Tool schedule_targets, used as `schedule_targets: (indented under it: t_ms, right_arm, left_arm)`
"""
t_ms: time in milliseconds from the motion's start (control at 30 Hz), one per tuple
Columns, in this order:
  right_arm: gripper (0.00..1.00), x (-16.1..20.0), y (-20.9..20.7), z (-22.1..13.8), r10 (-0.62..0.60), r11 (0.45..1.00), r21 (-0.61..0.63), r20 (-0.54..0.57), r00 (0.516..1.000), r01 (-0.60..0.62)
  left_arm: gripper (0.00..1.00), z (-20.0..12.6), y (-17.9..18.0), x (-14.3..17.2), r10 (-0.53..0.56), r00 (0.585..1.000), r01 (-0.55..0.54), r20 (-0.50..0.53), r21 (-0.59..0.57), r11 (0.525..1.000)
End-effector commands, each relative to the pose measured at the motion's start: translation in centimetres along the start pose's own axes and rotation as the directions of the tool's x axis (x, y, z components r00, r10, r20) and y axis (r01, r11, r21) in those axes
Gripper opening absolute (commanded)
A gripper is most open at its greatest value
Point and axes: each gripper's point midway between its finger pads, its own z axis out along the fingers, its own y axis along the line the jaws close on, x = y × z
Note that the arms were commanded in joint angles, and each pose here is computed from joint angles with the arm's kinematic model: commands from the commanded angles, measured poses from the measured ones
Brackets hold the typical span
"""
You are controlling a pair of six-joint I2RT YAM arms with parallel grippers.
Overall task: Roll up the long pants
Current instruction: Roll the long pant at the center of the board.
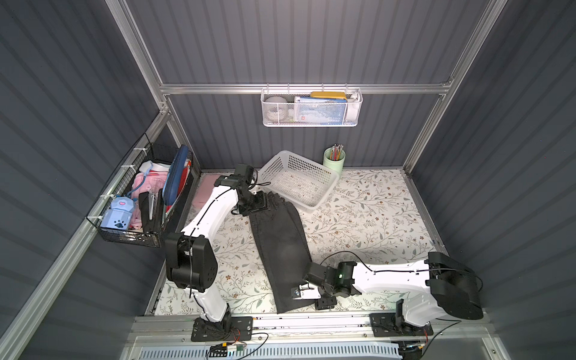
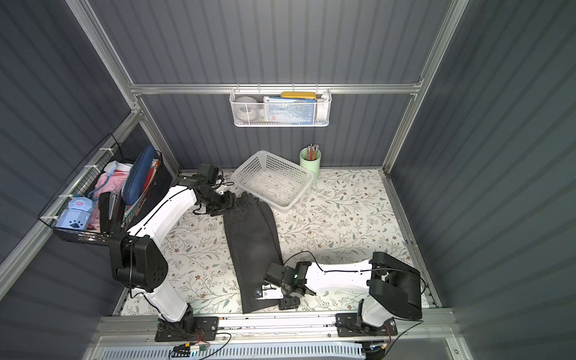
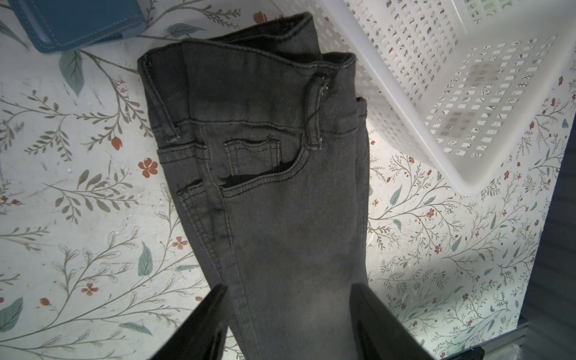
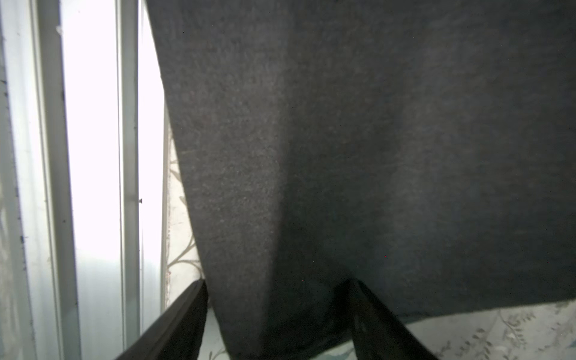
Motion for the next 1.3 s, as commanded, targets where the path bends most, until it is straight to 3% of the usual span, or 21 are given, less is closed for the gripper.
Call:
schedule_targets:
  t_ms: [0,267,400,600,667,800,900,1167,1267]
  right_arm:
    - [0.69,0.4,0.5,0.2,-0.024,1.000,-0.019,-0.019,1.000,0.024]
    - [0.29,-1.6,0.5,-0.8,0.035,0.997,-0.074,0.023,0.999,-0.033]
    - [0.17,-3.7,-1.1,-3.1,0.196,0.960,-0.216,0.073,0.978,-0.176]
    - [0.14,-5.1,-2.6,-4.8,0.337,0.855,-0.447,0.092,0.937,-0.264]
    - [0.13,-5.1,-2.8,-4.6,0.362,0.813,-0.509,0.063,0.930,-0.282]
    - [0.12,-5.3,-2.9,-4.0,0.386,0.746,-0.594,0.019,0.922,-0.300]
    - [0.12,-5.7,-4.1,-3.6,0.439,0.703,-0.621,-0.003,0.898,-0.346]
    - [0.10,-6.7,-8.2,-1.8,0.585,0.615,-0.647,-0.008,0.811,-0.450]
    - [0.10,-6.7,-9.5,-2.5,0.631,0.566,-0.685,0.002,0.776,-0.459]
  left_arm:
    - [0.65,-0.6,0.6,0.6,0.001,1.000,-0.001,-0.015,0.011,1.000]
    - [0.63,-0.1,0.7,1.6,0.043,0.999,-0.043,-0.024,0.034,0.998]
    - [0.59,-0.4,0.2,2.9,0.107,0.994,-0.106,-0.006,0.080,0.991]
    - [0.50,-2.0,-1.3,5.2,0.226,0.973,-0.232,0.053,0.153,0.961]
    - [0.45,-2.2,-2.7,6.5,0.251,0.965,-0.260,0.068,0.239,0.935]
    - [0.25,-2.3,-4.1,9.4,0.285,0.956,-0.292,0.072,0.352,0.890]
    - [0.09,-2.9,-4.0,11.3,0.309,0.947,-0.320,0.090,0.356,0.878]
    - [0.11,-5.3,-3.5,13.7,0.372,0.901,-0.428,0.221,0.324,0.844]
    - [0.32,-5.6,-3.8,14.7,0.427,0.871,-0.488,0.244,0.330,0.808]
